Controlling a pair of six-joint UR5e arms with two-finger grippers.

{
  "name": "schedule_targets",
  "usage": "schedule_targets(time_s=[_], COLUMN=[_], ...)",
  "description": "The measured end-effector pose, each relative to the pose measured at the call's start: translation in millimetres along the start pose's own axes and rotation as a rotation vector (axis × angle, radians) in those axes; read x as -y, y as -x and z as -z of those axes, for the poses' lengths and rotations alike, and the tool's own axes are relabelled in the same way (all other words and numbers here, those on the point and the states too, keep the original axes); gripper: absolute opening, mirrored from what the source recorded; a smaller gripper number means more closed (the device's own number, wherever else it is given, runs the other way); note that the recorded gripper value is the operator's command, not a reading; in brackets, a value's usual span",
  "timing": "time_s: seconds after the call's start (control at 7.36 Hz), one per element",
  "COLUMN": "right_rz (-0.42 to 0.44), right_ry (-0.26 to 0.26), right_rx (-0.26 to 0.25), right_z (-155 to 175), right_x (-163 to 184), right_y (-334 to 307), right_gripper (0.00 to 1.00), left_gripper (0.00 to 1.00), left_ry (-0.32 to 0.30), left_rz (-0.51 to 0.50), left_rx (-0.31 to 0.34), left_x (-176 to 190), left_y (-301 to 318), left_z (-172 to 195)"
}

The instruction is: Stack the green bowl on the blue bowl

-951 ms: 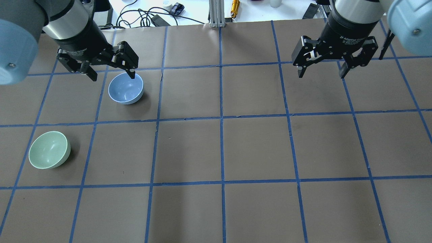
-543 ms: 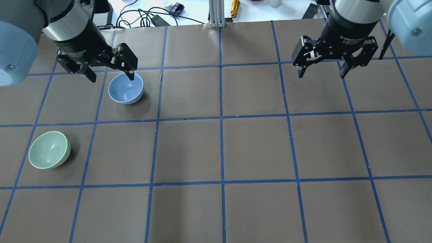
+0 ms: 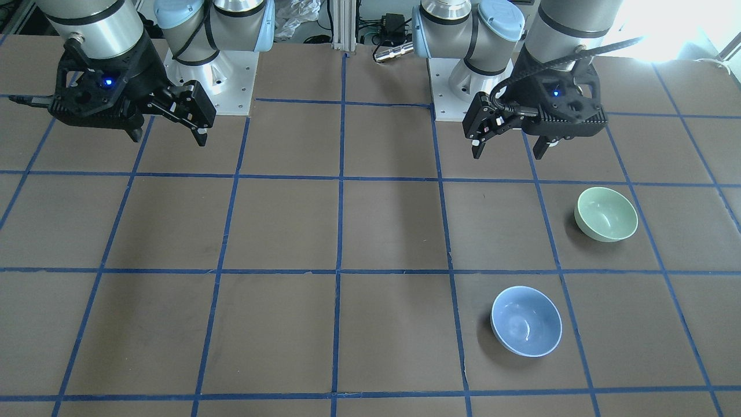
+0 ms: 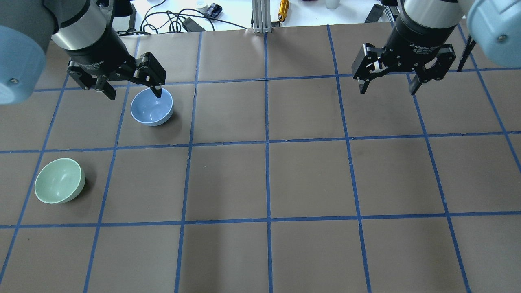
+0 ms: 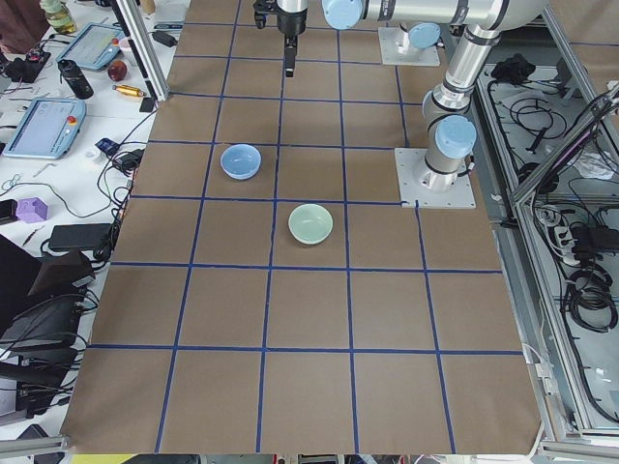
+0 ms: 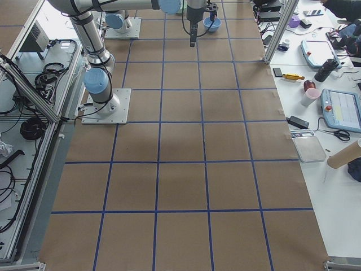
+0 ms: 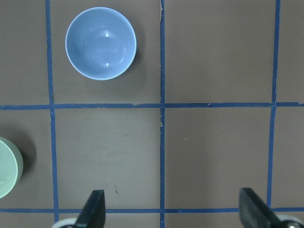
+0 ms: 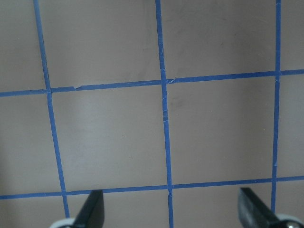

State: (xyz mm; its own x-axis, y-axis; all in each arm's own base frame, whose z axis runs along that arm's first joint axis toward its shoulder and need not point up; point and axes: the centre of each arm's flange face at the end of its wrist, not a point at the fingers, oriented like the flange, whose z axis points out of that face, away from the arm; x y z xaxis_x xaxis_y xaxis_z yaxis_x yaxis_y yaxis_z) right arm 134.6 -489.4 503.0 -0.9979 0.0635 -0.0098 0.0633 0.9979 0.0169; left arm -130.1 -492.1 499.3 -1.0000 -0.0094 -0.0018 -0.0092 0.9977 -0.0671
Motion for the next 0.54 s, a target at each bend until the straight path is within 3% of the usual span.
schedule_targets(time_s=[0.54], right_rz=[0.0], right_ry=[0.0], right_rx=[0.0], right_z=[0.0], right_x=[0.0], right_y=[0.0], right_gripper=[1.0], left_gripper=[1.0], left_ry=[0.009], left_rz=[-0.005], left_rx=[0.002], left_x=[2.3], left_y=[10.2], left_z=[-3.4])
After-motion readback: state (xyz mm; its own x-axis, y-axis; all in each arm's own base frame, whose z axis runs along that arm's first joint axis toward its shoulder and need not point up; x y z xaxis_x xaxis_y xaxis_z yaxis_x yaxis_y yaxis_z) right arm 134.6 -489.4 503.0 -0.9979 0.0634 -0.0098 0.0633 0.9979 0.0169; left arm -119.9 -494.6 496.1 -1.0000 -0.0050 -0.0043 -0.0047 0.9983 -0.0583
